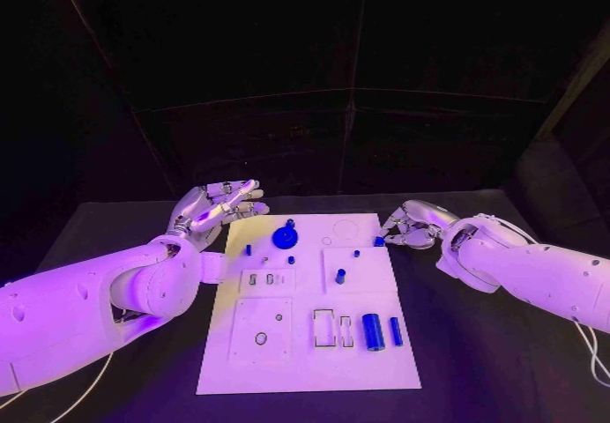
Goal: Assemble the parts on the task board
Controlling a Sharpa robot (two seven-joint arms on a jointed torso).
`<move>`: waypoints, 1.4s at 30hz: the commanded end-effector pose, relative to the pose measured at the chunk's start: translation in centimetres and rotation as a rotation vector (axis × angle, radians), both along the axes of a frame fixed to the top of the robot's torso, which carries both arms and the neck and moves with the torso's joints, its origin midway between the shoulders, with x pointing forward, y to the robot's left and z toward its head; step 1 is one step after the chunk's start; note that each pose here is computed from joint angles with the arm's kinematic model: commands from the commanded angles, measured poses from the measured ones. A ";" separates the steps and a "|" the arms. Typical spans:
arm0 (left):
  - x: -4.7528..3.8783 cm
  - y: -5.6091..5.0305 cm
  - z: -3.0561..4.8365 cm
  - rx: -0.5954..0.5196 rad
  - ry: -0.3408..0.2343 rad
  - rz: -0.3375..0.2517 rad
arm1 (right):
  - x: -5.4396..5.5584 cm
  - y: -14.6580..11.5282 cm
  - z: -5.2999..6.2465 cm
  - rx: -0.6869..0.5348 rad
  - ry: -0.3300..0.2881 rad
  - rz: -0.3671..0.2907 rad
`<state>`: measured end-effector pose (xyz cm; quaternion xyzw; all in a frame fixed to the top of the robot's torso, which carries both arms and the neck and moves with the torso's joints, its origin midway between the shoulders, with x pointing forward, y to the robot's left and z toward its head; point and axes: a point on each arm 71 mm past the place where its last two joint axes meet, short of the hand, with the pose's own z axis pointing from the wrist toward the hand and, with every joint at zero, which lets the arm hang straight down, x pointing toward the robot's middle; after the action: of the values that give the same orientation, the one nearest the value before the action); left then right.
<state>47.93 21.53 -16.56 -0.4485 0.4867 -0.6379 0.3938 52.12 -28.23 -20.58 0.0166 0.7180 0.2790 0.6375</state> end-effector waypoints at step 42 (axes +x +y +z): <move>-0.02 0.0 0.12 -0.003 -0.006 -0.014 | -0.3 2.2 1.0 -0.004 -0.101 -0.051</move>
<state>47.94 21.62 -16.59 -0.4491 0.4876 -0.6372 0.3930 51.90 -25.89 -19.93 0.0095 0.6922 0.2716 0.6685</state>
